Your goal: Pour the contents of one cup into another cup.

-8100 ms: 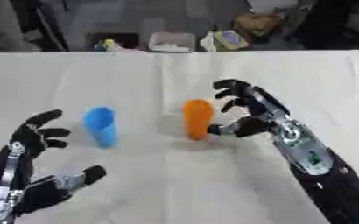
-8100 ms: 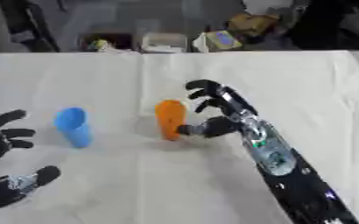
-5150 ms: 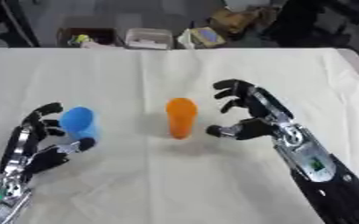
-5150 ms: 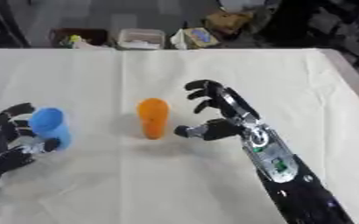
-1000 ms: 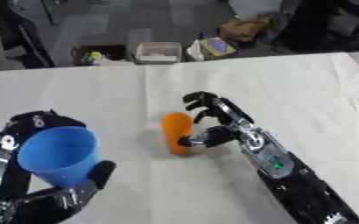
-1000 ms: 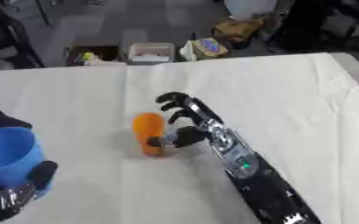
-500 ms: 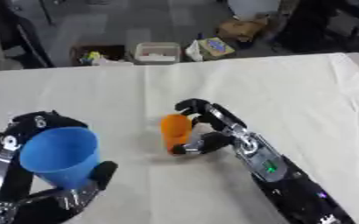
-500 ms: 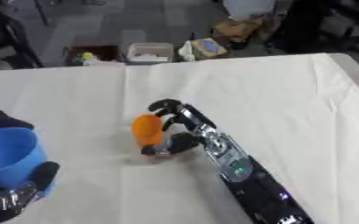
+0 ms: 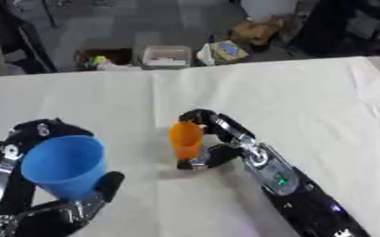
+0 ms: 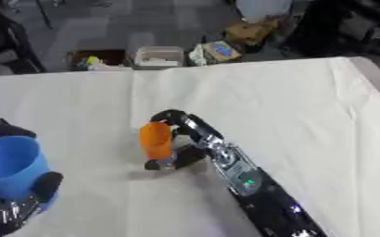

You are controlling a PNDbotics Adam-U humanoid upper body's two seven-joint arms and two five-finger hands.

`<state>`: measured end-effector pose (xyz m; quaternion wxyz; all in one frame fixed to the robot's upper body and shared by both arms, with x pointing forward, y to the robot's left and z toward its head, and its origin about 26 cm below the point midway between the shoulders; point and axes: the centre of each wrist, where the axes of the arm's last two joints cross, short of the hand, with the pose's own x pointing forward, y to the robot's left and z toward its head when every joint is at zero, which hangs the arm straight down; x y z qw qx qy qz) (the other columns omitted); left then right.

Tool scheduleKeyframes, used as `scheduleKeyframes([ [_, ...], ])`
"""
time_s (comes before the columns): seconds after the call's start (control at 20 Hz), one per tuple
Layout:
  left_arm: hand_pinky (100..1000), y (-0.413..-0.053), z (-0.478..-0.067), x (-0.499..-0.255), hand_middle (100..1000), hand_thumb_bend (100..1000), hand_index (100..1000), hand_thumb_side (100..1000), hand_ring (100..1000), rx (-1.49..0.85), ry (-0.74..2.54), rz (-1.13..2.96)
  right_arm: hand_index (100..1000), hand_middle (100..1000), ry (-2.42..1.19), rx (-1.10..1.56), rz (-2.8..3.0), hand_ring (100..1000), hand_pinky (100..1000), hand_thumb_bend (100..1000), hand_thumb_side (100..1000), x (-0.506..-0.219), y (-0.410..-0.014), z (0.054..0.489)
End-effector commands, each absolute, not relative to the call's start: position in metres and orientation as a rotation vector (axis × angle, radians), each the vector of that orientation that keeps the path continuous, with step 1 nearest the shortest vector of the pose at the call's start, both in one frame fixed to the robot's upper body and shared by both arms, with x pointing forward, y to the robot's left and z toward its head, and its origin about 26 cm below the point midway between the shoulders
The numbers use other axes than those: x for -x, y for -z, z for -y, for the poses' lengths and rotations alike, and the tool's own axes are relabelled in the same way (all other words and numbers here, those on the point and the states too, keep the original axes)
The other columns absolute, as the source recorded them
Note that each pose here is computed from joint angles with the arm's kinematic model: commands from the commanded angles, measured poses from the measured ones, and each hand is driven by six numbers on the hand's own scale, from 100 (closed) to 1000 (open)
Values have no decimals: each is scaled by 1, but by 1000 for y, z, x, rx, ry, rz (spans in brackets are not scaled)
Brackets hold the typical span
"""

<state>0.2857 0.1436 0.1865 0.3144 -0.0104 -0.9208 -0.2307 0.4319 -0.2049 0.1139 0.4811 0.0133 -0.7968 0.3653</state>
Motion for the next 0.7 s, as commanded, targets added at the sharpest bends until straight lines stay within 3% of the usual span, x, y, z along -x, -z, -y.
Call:
scheduleKeyframes([
  [0.05, 100, -196, -142, -283, 103, 360, 494, 100, 100, 49, 606, 2458, 762, 801, -918, -33, 1968, 753, 540, 764, 168, -435, -125, 199],
  [0.35, 100, -196, -140, -282, 103, 358, 494, 100, 100, 56, 606, 2457, 723, 754, -926, -40, 1966, 707, 500, 737, 147, -436, -123, 193],
  [0.7, 100, -196, -138, -282, 103, 356, 495, 100, 100, 66, 606, 2454, 577, 572, -959, -24, 1944, 504, 399, 614, 100, -437, -117, 190],
])
